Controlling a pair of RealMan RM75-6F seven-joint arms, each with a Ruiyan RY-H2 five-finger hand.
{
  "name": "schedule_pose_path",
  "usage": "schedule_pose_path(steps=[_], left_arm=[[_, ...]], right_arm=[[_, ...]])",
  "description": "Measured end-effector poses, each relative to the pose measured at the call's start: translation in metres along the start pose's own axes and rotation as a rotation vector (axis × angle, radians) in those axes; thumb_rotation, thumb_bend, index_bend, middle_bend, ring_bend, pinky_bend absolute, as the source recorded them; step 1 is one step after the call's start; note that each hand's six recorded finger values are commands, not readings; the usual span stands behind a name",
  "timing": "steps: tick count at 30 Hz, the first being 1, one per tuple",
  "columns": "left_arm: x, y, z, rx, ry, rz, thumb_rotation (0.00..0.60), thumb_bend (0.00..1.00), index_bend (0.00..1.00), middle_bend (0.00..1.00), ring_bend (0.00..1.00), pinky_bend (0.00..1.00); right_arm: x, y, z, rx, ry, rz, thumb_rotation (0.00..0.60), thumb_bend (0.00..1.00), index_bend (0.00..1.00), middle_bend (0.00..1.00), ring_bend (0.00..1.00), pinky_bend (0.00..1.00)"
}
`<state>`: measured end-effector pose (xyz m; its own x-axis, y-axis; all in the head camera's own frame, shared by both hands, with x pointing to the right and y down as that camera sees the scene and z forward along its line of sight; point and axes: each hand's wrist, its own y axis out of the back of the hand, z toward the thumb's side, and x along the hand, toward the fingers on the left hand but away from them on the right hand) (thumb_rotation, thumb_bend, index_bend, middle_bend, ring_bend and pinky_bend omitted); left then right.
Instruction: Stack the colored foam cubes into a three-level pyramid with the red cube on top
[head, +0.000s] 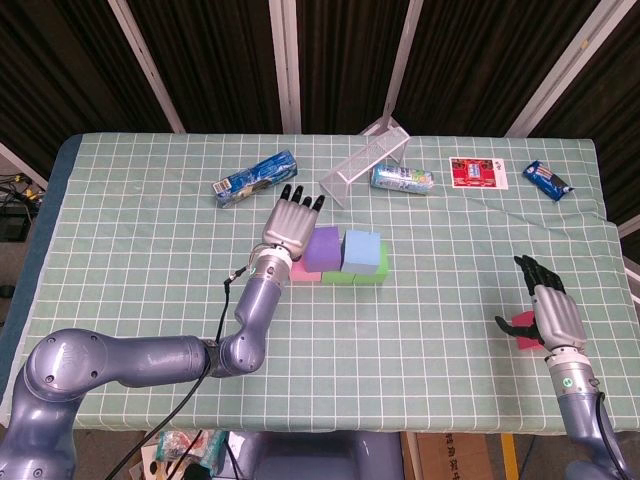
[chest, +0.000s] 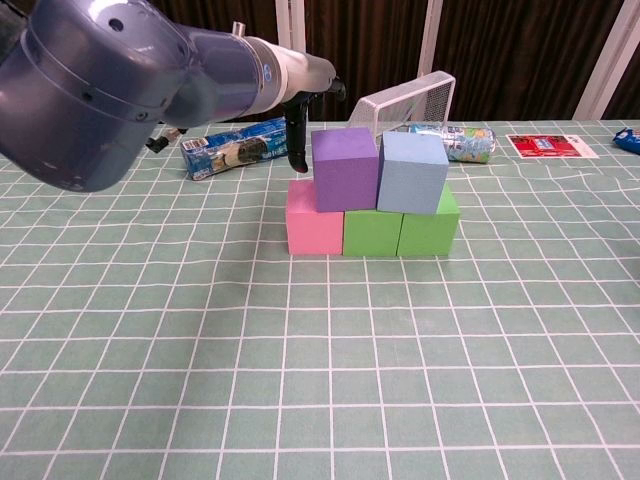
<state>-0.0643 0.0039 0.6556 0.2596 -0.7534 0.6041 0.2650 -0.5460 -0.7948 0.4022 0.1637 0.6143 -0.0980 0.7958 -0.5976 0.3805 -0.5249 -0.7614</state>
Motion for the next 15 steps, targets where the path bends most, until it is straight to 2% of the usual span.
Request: schedule_pose_path(steps=[6,15], left_arm=[[0.0018,0.0024,-0.0062,0.003,0.015,0.003,0.600,0.24,0.00,0.16,0.03,0.03],[0.0066,0.0007,-0.0047,0.005,0.022,0.010,0.600,0.30,0.00,0.16,0.03,0.03]], right_arm=[[0.0000,-0.0004,0.0006,0.000,0.002,0.001,0.600,0.26,0.00,0.00,0.00,0.00],[-0.0002,-0.0010,0.0003,0.002,0.000,0.002,0.600,0.26,0.00,0.00,0.00,0.00]])
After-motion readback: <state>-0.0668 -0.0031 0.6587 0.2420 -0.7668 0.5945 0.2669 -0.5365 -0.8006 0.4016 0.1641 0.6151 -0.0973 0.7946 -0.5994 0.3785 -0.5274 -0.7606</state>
